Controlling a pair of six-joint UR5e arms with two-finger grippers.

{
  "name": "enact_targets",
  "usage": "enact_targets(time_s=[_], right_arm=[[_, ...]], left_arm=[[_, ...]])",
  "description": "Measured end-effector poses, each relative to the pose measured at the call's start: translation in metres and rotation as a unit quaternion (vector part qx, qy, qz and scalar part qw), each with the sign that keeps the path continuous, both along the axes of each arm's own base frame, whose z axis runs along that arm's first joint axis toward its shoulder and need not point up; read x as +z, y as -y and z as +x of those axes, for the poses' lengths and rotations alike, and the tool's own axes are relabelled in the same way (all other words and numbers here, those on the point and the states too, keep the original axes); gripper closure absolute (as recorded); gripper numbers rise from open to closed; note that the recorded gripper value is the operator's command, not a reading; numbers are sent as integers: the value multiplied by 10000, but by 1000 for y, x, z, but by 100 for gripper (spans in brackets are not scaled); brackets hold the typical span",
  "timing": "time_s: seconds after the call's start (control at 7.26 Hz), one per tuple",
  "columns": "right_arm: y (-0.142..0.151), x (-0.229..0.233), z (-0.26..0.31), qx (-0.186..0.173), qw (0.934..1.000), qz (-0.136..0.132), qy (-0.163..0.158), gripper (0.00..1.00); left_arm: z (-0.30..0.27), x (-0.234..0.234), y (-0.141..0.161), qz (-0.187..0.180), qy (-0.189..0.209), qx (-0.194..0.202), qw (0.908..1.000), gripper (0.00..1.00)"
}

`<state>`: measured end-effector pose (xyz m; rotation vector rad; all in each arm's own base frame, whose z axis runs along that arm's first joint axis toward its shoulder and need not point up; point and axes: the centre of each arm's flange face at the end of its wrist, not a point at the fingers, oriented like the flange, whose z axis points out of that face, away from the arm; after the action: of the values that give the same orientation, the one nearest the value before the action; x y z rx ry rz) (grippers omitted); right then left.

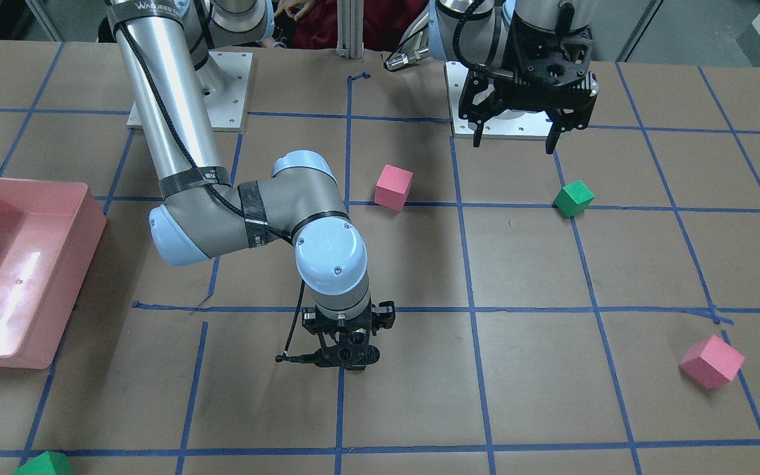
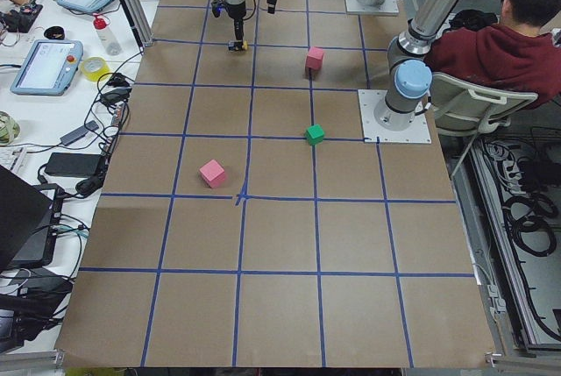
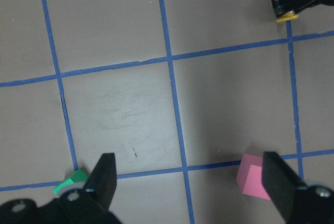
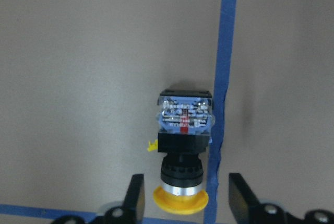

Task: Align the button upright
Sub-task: 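Open and raise the right gripper while the left arm reaches toward the switch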

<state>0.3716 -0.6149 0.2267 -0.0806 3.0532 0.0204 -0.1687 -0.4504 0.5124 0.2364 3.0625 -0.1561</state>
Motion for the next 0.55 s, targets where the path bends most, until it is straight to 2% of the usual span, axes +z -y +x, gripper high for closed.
enact_targets(time_s=[0.14,0.28,0.41,0.55], right_arm=[[-6,30,-13,65,9998,-130,-119,0],[-10,60,-47,210,9989,-143,-390,0],[-11,90,-95,216,9984,-69,-527,0],[-19,127,-146,107,9985,-21,-532,0]], left_arm=[[-1,-5,3,79,6,-20,10000,0],[-3,-10,6,134,-21,-37,9999,0],[-7,-15,8,176,-76,-6,9998,0],[-14,-23,9,160,-118,146,9997,0]])
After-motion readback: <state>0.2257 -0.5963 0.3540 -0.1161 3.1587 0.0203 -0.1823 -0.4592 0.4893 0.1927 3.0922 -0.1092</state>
